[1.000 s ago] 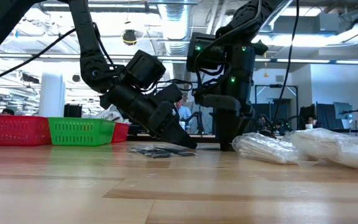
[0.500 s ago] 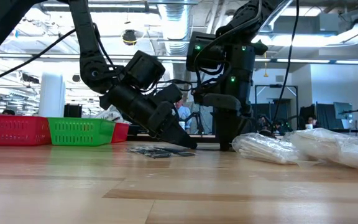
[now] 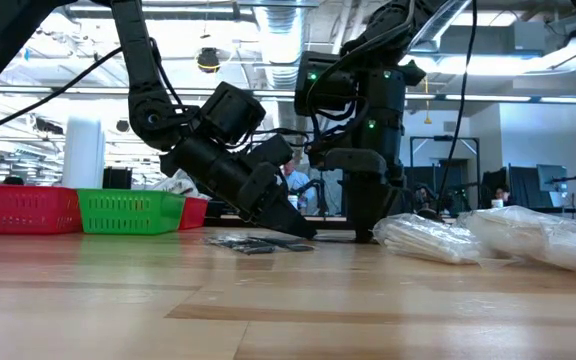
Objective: Pick & Place Travel size toiletries
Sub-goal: Put the black comb into the bottom green bin
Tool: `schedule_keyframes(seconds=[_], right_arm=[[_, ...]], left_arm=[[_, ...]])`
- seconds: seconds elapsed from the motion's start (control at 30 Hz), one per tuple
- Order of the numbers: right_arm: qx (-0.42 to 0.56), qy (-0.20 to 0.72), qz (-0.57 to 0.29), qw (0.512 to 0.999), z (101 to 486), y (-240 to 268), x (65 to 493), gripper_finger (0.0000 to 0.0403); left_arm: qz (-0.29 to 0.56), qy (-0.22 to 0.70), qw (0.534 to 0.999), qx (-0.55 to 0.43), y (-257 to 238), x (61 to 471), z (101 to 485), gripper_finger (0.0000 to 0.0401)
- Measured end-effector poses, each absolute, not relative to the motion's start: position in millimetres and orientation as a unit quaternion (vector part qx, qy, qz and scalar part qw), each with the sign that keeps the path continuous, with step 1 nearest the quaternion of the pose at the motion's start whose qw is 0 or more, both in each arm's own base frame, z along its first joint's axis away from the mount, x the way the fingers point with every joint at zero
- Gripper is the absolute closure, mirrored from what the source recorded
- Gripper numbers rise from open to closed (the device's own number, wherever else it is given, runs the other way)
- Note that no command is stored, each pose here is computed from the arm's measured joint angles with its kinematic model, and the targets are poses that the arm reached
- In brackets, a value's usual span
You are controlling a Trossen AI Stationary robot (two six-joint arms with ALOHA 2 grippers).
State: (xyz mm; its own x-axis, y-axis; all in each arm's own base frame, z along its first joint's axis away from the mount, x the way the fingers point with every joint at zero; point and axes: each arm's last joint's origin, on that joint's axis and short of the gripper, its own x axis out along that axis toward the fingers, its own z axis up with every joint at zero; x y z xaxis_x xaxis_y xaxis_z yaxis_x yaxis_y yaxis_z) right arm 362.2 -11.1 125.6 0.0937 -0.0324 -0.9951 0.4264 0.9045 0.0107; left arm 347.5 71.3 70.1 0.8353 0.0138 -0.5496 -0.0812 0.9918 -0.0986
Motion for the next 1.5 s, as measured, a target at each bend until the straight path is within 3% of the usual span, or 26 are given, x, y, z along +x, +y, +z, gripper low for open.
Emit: schedule_keyframes(seconds=[0.13, 0.33, 0.9, 1.07, 1.5], right_arm=[[0.144, 0.657, -0.155, 0.724, 132.2, -5.6, 365.7, 0.034], [0.132, 0.656, -0.145, 0.729, 140.7, 0.1, 372.4, 0.0401], [0.103, 0.678, -0.141, 0.714, 174.4, 6.1, 378.8, 0.0402], [0.088, 0.688, -0.154, 0.704, 185.8, 5.2, 378.5, 0.0402], [0.036, 0.615, -0.116, 0.779, 242.0, 6.7, 402.7, 0.0403]], left_arm=[[0.025, 0.286, 0.956, -0.059, 71.4, 347.5, 70.2, 0.028], [0.027, 0.285, 0.956, -0.059, 72.2, 347.4, 70.3, 0.028], [0.032, 0.283, 0.956, -0.062, 79.8, 345.8, 71.0, 0.028], [0.056, 0.292, 0.953, -0.055, 81.6, 326.7, 82.8, 0.028], [0.022, 0.199, 0.979, 0.036, 56.3, 254.9, 144.7, 0.028]])
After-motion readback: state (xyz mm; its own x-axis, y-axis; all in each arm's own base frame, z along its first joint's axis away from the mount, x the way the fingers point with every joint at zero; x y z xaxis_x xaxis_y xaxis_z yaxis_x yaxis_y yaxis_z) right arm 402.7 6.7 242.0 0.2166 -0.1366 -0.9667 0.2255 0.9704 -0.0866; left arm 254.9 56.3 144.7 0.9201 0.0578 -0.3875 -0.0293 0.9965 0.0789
